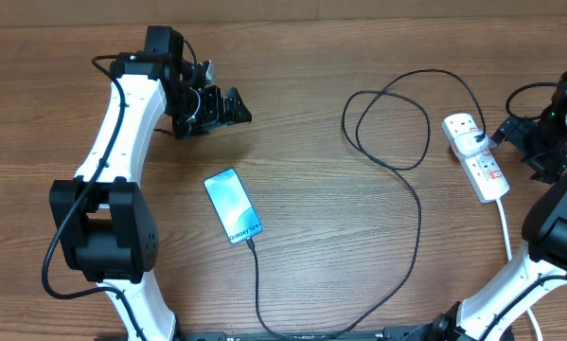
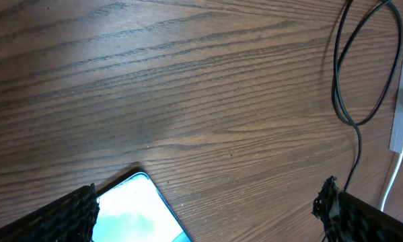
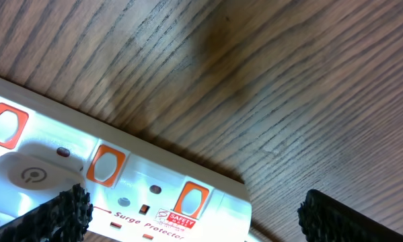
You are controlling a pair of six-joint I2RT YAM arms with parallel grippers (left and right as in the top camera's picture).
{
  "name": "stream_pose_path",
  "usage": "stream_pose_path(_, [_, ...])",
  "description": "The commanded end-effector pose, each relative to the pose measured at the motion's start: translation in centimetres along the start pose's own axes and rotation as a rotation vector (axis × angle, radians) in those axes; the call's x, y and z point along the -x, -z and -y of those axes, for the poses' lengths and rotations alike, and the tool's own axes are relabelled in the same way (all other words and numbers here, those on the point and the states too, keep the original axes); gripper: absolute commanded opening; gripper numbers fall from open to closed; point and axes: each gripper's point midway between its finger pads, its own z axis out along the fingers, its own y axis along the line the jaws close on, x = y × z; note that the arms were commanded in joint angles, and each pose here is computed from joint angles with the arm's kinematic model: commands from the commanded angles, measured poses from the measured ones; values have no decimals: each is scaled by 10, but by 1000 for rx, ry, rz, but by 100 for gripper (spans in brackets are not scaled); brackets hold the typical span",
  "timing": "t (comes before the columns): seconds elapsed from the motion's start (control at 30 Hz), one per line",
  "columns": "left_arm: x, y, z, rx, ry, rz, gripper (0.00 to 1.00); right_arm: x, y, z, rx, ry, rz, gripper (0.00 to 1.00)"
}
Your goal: Plug charger to phone and switch on socket
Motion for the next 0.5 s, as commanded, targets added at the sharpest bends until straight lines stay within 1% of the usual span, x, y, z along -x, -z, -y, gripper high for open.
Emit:
stream_pose_path(0.0, [7,14,11,-4,-57,45,100,-4,-2,-1,5,9,1,100])
stream_pose_path(0.27, [6,14,11,-3,-60,44,100,-6,-10,-2,13,9,-2,100])
stream_pose_path(0.47, [6,14,11,-3,-60,44,100,3,-10,-8,42,28,34,100])
